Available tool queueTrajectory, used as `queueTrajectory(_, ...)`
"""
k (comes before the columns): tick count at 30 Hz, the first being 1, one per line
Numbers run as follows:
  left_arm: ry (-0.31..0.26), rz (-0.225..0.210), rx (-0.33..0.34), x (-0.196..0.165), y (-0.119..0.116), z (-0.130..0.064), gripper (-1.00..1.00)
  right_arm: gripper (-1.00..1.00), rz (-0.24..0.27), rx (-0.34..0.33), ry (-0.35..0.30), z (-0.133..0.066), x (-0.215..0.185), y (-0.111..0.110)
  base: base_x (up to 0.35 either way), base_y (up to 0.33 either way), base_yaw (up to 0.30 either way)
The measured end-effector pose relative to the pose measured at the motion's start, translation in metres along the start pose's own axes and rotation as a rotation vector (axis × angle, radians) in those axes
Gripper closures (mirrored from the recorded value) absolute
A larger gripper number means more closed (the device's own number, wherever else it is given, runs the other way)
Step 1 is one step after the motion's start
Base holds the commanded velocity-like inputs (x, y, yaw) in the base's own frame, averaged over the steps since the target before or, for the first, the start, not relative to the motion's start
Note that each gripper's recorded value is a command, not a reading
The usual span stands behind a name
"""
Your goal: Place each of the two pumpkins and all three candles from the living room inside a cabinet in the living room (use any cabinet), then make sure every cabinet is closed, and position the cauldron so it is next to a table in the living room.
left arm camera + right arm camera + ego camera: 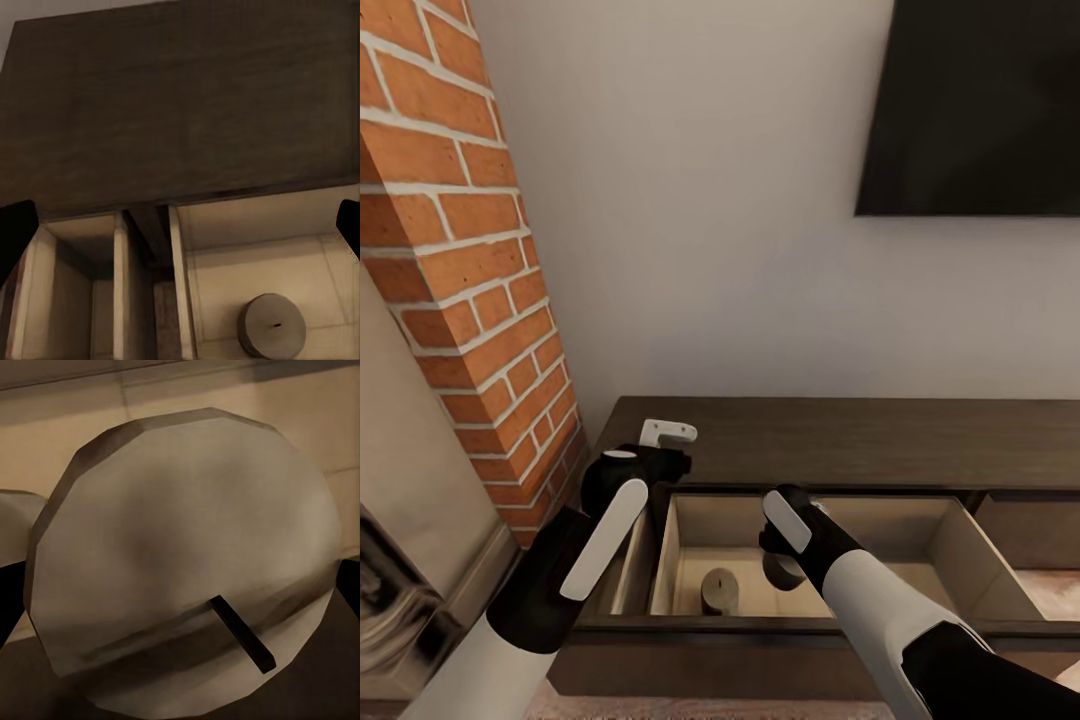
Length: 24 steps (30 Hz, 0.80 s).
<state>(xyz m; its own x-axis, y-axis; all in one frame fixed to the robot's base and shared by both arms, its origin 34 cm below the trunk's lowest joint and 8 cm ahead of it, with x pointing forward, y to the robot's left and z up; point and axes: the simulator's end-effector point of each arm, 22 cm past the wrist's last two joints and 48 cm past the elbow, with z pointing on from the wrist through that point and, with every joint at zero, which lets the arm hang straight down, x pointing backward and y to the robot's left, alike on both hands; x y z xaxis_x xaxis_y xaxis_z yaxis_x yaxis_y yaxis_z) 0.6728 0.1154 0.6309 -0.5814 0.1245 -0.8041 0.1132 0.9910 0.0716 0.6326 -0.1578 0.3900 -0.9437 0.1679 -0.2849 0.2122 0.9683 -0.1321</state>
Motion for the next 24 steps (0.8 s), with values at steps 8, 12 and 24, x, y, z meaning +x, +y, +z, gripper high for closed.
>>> queueTrajectory(8, 0.029, -0.003, 0.003, 0.017, 0.001, 0.012, -1.00, 1.00, -0.010, 0.000, 0.022, 0.015, 0.007, 0.004, 0.000, 0.000, 0.000)
queueTrajectory(12, 0.045, -0.003, 0.005, 0.025, 0.001, 0.019, -1.00, 1.00, -0.013, -0.004, 0.037, 0.023, 0.012, 0.006, 0.000, 0.000, 0.000)
queueTrajectory(24, 0.094, -0.004, 0.011, 0.047, -0.001, 0.040, -1.00, 1.00, -0.022, 0.014, 0.054, 0.049, 0.021, 0.007, 0.000, 0.000, 0.000)
